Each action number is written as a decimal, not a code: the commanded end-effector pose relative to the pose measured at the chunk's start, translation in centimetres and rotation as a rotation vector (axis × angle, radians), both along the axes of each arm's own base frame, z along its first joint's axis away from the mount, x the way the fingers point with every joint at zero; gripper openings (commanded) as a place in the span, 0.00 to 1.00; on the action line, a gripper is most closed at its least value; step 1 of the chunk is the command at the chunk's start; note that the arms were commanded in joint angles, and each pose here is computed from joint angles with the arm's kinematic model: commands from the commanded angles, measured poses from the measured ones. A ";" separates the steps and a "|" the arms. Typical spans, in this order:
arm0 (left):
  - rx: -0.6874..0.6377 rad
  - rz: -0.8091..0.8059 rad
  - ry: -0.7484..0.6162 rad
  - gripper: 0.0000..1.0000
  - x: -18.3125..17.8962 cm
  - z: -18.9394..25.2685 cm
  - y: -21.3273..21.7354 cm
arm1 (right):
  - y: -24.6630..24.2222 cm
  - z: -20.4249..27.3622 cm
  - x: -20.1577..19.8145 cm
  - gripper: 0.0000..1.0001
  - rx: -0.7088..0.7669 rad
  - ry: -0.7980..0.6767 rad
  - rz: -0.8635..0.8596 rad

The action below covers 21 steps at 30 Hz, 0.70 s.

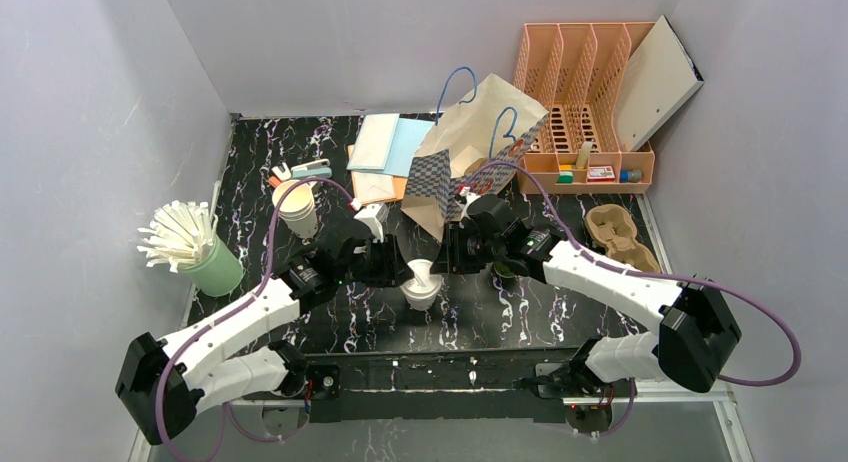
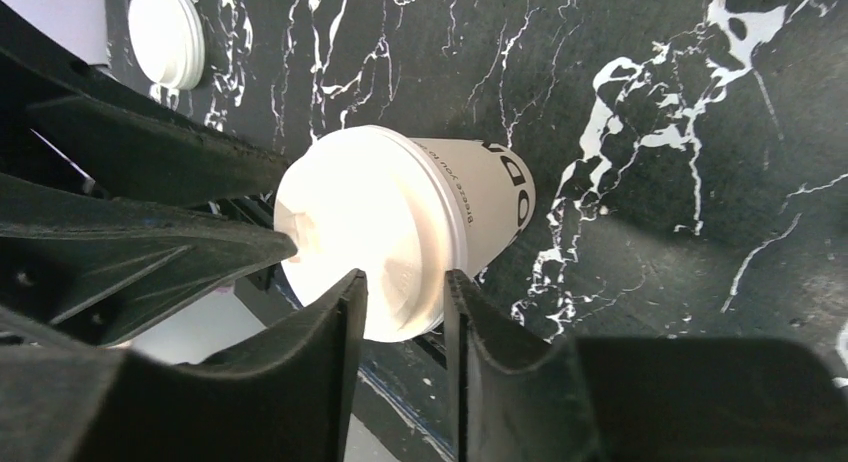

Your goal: Pack the takeout coffee

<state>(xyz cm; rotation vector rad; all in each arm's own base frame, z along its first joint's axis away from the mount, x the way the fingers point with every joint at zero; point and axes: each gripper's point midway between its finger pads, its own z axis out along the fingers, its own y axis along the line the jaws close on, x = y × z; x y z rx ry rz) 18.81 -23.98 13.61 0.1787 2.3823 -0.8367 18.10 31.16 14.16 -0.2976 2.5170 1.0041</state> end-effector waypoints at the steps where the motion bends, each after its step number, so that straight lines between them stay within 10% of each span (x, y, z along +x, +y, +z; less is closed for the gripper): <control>1: 0.005 0.001 -0.035 0.44 0.2 2.0 0.2 | -0.1 2.5 1.1 0.49 -0.006 -0.087 0.004; 7: 0.058 0.037 -0.094 0.68 1.3 4.9 1.3 | -0.7 5.0 1.6 0.96 -0.049 -0.178 0.054; 14: 0.170 0.241 -0.165 0.94 3.3 6.4 6.0 | 0.8 5.4 0.1 0.98 -0.177 -0.258 0.204; 21: 0.279 0.390 -0.126 0.98 4.9 4.7 11.7 | 2.3 4.1 -0.4 0.98 -0.312 -0.276 0.277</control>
